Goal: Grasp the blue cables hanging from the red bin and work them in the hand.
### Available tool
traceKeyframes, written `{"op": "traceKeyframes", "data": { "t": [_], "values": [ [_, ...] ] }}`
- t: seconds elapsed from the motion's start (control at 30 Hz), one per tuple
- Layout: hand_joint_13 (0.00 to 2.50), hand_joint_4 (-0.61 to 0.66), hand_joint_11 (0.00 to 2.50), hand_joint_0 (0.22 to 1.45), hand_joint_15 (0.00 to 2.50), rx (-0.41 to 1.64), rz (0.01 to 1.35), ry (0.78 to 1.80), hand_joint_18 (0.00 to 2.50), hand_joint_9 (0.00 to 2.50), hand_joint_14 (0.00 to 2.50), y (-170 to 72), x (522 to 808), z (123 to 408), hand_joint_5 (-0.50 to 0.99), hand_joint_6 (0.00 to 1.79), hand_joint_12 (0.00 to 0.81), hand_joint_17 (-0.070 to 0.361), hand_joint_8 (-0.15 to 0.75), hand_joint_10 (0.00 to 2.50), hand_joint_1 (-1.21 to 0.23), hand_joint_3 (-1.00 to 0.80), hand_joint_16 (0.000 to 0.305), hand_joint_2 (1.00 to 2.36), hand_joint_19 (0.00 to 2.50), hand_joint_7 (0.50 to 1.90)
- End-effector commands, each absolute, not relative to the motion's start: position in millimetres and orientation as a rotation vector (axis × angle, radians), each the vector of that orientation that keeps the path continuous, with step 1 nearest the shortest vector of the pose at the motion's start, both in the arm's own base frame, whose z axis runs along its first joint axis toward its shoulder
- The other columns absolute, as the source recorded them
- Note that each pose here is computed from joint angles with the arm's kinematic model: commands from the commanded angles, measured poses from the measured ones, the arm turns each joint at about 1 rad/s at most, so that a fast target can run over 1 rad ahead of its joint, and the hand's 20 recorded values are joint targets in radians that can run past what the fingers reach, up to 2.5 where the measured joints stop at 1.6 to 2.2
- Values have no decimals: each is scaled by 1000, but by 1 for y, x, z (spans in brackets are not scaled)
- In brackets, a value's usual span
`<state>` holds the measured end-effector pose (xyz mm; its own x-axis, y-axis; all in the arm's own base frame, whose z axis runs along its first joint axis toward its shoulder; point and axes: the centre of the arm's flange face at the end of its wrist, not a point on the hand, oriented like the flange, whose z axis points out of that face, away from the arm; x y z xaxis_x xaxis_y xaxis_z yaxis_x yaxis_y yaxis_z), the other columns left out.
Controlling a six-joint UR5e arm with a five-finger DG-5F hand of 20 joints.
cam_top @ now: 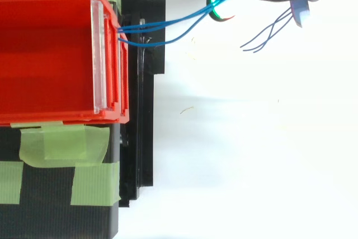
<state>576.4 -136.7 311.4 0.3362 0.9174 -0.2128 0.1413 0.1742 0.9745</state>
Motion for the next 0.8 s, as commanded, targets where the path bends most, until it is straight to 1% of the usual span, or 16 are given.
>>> {"op": "traceKeyframes", "data": {
  "t": [0.0, 0.03, 0.13, 0.33, 0.4, 0.6, 0.63, 0.77],
  "values": [
    [1729, 237, 2500, 829, 1878, 1258, 703, 1127, 2190, 1061, 2500, -134, 580, 306, 179, 496, 718, 166, 486, 2500, -579, -983, 221, 1001, 561, 1181],
    [1729, 235, 2500, 828, 1878, 1250, 692, 1136, 2190, 1061, 2500, -134, 580, 305, 166, 572, 718, 166, 486, 2500, -580, -980, 221, 1001, 561, 1157],
    [1729, 232, 2500, 829, 1878, 1247, 689, 1141, 2190, 1061, 2500, -133, 580, 305, 147, 678, 718, 166, 486, 2500, -581, -979, 221, 1000, 561, 1140],
    [1729, 214, 2500, 847, 1878, 1222, 682, 1140, 2190, 1061, 2500, -128, 583, 306, 110, 817, 718, 166, 486, 2500, -613, -950, 221, 1003, 561, 1137],
    [1729, 215, 2500, 853, 1878, 1213, 679, 1126, 2190, 1061, 2500, -125, 585, 307, 97, 910, 718, 166, 486, 2500, -621, -943, 221, 1002, 561, 1091],
    [1729, 223, 2500, 853, 1878, 1201, 662, 1106, 2190, 1061, 2500, -122, 587, 310, 95, 914, 718, 166, 486, 2500, -631, -957, 221, 1002, 561, 1098],
    [1729, 223, 2500, 845, 1878, 1201, 642, 1102, 2190, 1061, 2500, -121, 587, 309, 97, 917, 718, 166, 486, 2500, -635, -964, 221, 1001, 561, 1080],
    [1729, 231, 2500, 830, 1878, 1191, 599, 1104, 2190, 1061, 2500, -119, 587, 309, 98, 893, 718, 166, 486, 2500, -632, -985, 221, 1000, 561, 1097]
  ]
}}
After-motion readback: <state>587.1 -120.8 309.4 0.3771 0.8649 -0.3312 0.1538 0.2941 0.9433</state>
